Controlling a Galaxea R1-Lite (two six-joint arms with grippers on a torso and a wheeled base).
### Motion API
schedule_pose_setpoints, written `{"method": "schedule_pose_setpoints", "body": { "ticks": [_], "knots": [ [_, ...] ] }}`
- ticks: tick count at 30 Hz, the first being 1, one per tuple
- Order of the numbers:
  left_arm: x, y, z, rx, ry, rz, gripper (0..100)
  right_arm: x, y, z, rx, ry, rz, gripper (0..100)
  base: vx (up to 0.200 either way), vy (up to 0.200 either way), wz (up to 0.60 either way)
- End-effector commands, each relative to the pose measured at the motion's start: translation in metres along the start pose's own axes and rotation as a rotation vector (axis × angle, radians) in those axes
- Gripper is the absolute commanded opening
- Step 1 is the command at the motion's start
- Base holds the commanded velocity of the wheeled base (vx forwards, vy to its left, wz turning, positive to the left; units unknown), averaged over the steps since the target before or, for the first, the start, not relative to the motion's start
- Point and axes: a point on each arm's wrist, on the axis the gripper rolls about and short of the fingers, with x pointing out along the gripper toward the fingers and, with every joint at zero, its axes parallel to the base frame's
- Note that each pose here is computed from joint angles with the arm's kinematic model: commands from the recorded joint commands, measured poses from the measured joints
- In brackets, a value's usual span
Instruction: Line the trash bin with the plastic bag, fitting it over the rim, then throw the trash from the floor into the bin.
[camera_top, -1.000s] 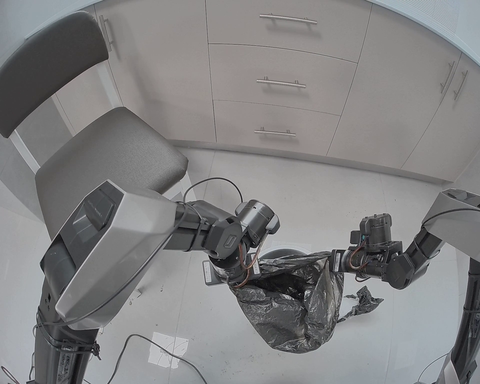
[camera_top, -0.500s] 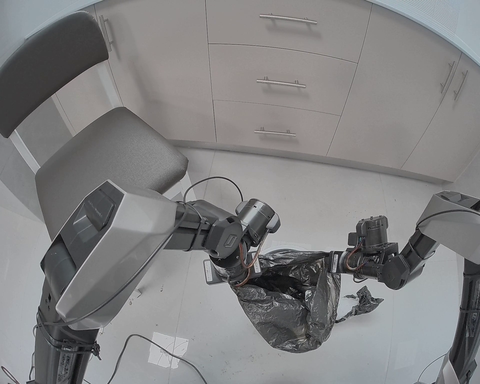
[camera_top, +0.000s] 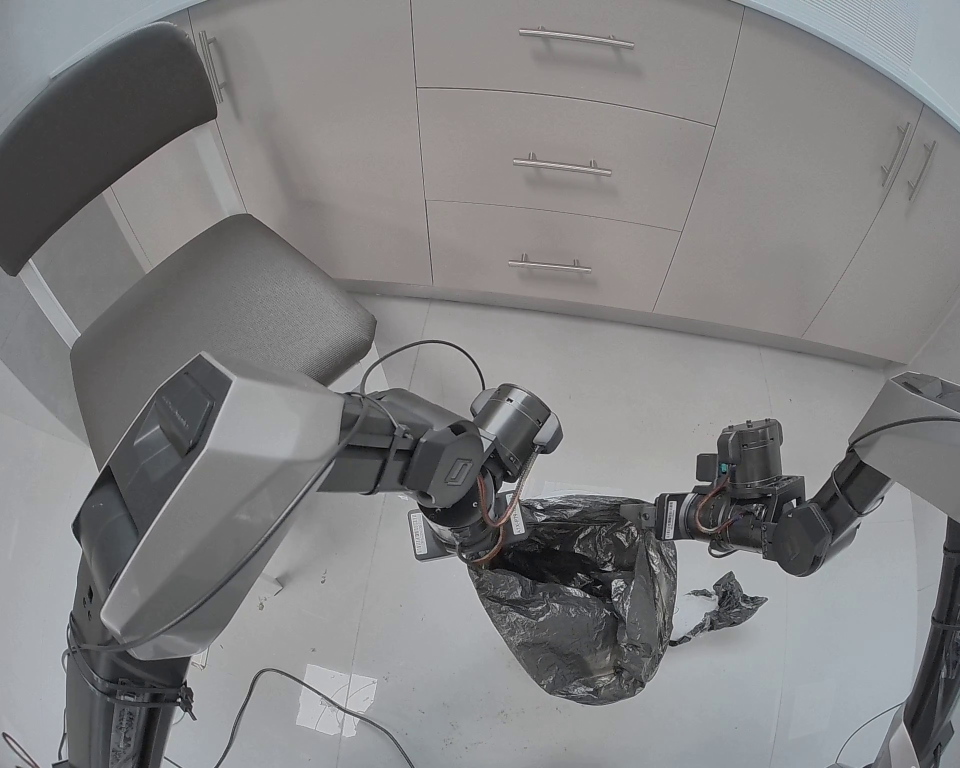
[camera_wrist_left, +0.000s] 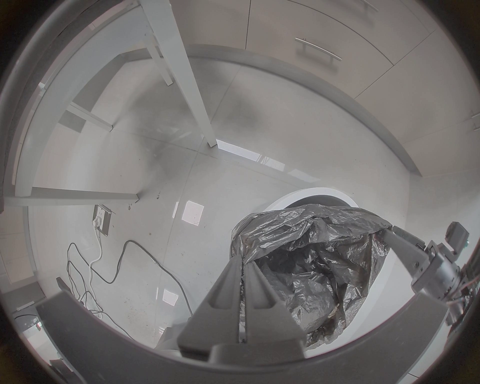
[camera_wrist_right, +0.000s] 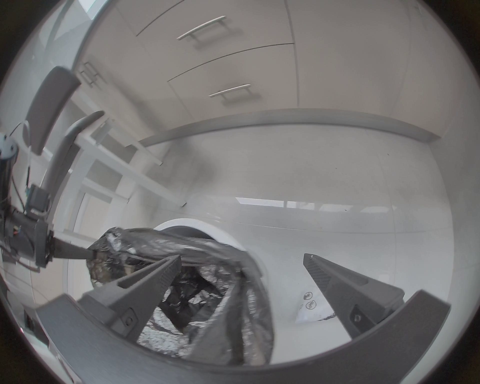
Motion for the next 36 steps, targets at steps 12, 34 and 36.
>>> {"method": "schedule_pose_setpoints", "body": {
  "ticks": [12,34,36],
  "knots": [
    [0.001,0.000,0.001,-0.002,0.001,-0.003,0,0.040,0.025,-0.005,-0.138,0.011,-0.012,100,0.000,0.000,0.00],
    [0.019,0.004,0.007,-0.016,-0.015,-0.006,0,0.082,0.020,0.020,-0.154,-0.005,-0.055,100,0.000,0.000,0.00],
    [0.023,0.007,0.010,-0.025,-0.021,-0.005,0,0.085,0.018,0.019,-0.152,-0.007,-0.057,100,0.000,0.000,0.00]
  ]
}}
